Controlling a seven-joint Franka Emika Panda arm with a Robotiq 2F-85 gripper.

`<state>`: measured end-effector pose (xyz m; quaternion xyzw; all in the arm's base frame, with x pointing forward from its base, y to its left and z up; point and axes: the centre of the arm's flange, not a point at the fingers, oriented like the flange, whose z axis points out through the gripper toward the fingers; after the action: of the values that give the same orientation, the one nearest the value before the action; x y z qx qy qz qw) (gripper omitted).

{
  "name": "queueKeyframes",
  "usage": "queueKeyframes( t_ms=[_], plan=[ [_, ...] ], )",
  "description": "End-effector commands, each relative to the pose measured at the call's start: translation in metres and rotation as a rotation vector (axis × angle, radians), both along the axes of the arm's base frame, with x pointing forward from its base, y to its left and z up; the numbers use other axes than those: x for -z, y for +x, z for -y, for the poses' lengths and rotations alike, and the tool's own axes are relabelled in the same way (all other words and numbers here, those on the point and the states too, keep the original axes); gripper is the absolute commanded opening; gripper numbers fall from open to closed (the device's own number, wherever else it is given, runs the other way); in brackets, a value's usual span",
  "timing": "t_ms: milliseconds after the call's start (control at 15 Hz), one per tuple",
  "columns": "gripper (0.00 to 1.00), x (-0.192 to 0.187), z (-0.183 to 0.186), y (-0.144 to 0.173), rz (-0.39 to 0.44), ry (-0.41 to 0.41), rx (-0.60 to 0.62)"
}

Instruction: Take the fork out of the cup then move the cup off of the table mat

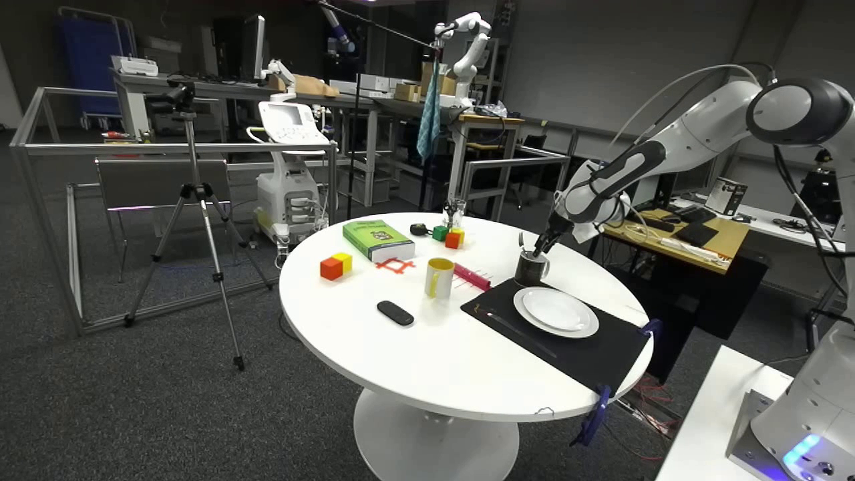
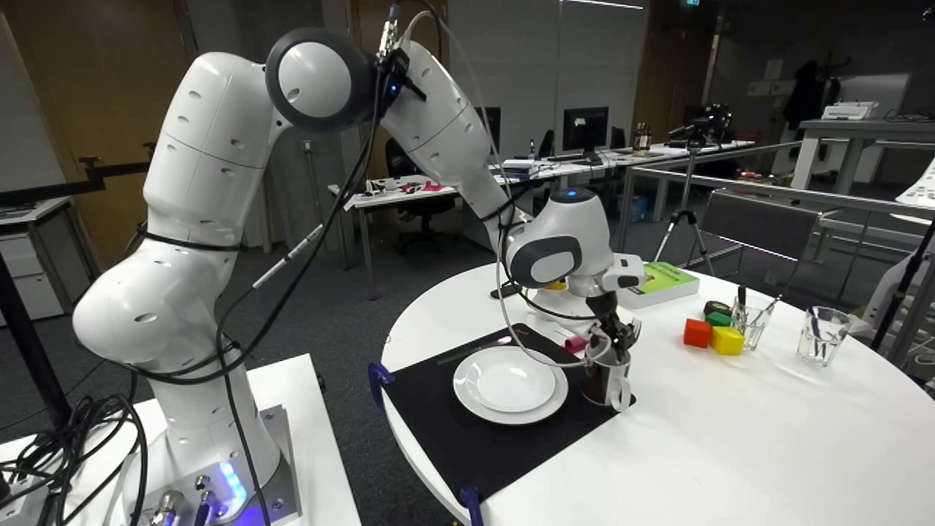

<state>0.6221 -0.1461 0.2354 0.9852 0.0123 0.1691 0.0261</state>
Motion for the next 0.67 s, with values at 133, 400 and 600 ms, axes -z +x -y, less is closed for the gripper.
queueKeyframes(
  t_ms=[133, 400, 600],
  plan=[
    [0.58, -0.011, 0.002, 0.018, 0.047, -0.013, -0.014],
    [0.6, -0.008, -0.001, 0.024, 0.046, -0.011, -0.021],
    [0.59, -0.003, -0.003, 0.026, 0.04, -0.009, -0.024]
  ],
)
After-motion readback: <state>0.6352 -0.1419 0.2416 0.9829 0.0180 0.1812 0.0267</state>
